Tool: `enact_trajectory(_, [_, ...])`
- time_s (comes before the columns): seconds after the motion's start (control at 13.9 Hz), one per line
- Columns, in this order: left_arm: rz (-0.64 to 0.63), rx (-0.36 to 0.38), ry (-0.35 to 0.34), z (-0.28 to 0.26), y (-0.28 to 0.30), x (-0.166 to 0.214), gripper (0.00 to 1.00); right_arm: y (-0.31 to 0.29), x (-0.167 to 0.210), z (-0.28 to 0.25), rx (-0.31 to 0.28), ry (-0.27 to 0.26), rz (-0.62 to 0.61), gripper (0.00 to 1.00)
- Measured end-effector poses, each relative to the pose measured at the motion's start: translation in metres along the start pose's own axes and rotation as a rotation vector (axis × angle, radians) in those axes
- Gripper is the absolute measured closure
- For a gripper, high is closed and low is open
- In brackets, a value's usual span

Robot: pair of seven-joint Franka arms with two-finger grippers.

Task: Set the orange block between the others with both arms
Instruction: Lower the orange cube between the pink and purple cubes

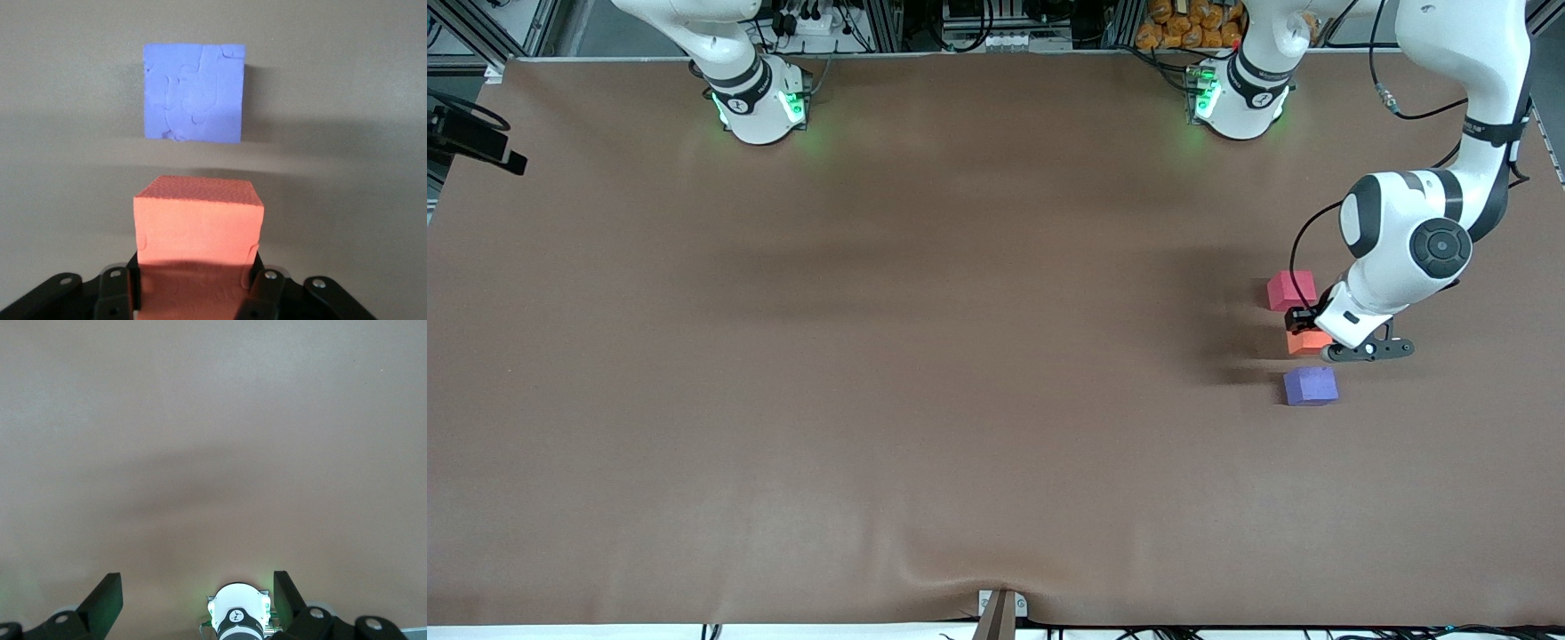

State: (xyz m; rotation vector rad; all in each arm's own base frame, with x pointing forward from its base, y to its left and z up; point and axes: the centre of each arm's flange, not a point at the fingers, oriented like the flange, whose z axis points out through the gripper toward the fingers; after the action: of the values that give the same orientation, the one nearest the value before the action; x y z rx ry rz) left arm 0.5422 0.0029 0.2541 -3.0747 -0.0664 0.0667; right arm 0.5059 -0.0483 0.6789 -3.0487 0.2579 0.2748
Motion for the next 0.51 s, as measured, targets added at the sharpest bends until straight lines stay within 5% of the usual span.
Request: enact_trajectory(0.51, [-0.007, 0.005, 0.001, 0.023, -0.005, -0.006, 0.44, 0.019, 0.001, -0.001, 0.007, -0.002, 0.035, 0.00])
